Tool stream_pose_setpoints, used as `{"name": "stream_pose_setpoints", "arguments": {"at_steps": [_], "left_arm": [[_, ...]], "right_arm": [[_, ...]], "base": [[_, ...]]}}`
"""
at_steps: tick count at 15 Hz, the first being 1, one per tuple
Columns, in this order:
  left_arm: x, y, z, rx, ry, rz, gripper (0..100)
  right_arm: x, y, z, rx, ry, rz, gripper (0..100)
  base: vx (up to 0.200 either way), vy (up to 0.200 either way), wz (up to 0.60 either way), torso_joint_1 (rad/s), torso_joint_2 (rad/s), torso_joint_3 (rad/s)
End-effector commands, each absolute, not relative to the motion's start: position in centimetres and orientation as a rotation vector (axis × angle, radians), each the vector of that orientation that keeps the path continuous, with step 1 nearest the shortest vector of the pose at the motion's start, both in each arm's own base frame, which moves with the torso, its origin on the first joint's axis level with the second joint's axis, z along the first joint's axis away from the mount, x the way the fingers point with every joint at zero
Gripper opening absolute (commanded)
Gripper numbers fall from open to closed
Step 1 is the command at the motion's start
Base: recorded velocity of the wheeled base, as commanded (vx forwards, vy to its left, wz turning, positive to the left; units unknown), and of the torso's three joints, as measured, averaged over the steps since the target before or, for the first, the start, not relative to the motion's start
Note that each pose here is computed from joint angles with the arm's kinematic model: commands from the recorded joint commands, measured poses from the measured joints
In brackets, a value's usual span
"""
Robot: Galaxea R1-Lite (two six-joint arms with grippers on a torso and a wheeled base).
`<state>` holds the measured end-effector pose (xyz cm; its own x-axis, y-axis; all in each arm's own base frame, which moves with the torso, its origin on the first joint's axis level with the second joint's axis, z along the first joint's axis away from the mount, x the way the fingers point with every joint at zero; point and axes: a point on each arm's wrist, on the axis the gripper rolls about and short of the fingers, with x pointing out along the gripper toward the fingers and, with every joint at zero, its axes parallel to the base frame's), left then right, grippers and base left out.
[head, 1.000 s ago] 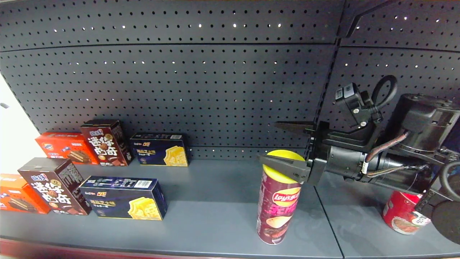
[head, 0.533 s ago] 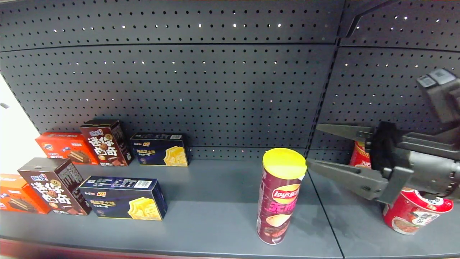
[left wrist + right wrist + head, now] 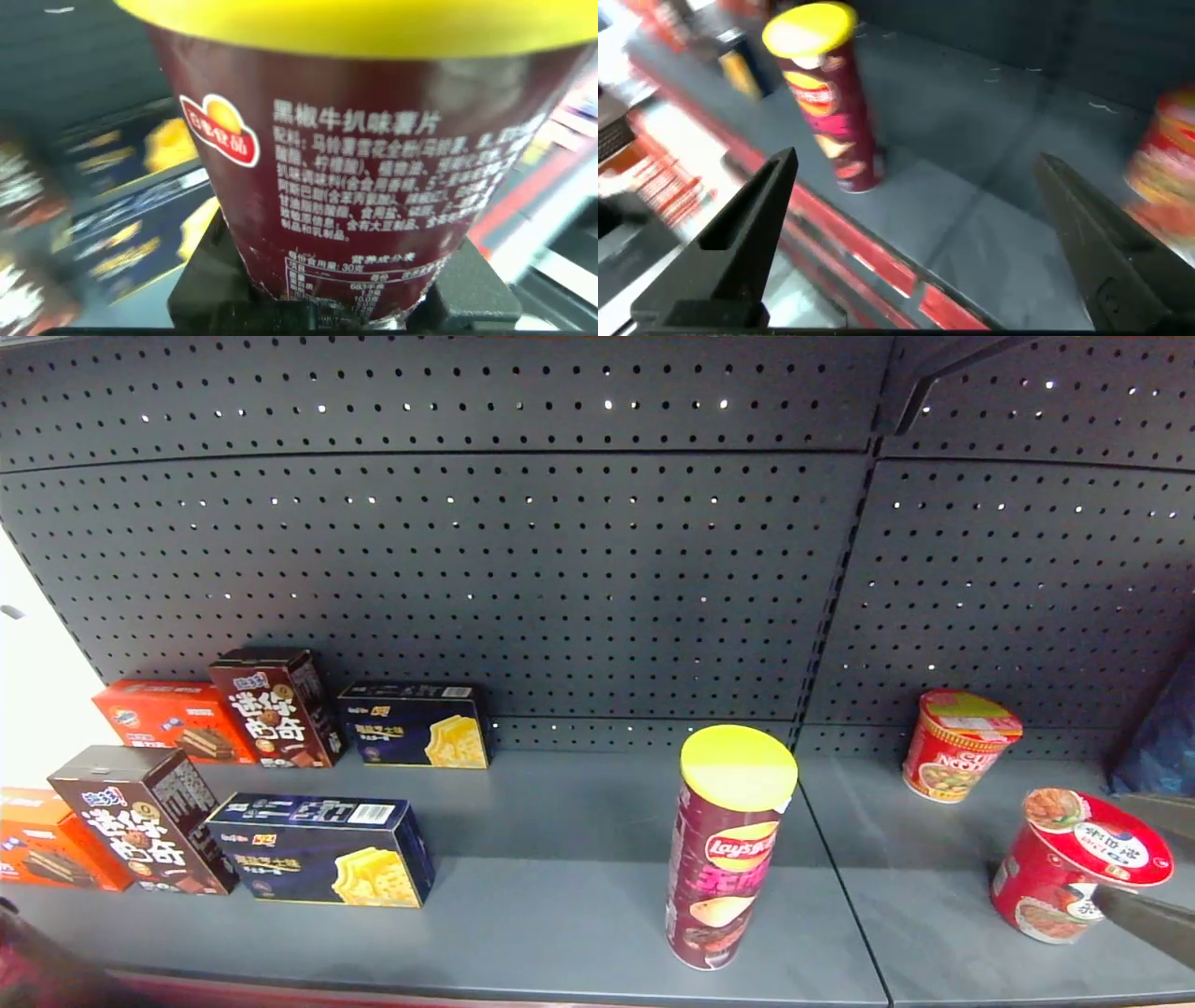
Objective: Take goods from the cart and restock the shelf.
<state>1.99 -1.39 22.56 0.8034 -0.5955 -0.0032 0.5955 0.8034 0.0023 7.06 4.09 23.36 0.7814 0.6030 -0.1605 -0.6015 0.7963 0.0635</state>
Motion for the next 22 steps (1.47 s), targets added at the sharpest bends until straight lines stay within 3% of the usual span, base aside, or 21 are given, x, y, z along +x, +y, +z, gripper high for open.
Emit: {"name": "stream_pose_setpoints", "arguments": {"at_steps": [1, 6, 8, 9, 16, 22], "left_arm": [[5.7, -2.8, 23.6, -0.003, 0.121, -0.768, 0], [11.2, -5.6, 24.4, -0.009, 0.253, -0.872, 0], [12.4, -6.4, 24.6, -0.009, 0.251, -0.893, 0], [15.5, -7.5, 23.8, -0.013, 0.271, -0.903, 0], [27.1, -12.5, 21.2, 0.012, 0.18, -1.039, 0], [34.3, -15.6, 19.0, 0.017, 0.083, -1.142, 0]], "right_arm": [[5.7, 3.3, 23.0, 0.027, 0.138, 0.619, 100], [7.1, 4.0, 22.9, 0.026, 0.162, 0.621, 100], [7.2, 4.1, 22.9, 0.025, 0.167, 0.625, 100], [7.4, 4.2, 22.7, 0.023, 0.181, 0.626, 100], [7.5, 4.2, 22.3, 0.021, 0.199, 0.619, 100], [7.2, 4.1, 21.4, 0.028, 0.22, 0.619, 100]], "base": [[0.0, 0.0, 0.0, 0.0, 0.0, 0.0], [0.0, 0.0, 0.0, 0.0, 0.0, 0.0], [0.0, 0.0, 0.0, 0.0, 0.0, 0.0], [0.0, 0.0, 0.0, 0.0, 0.0, 0.0], [0.0, 0.0, 0.0, 0.0, 0.0, 0.0], [0.0, 0.0, 0.0, 0.0, 0.0, 0.0]]}}
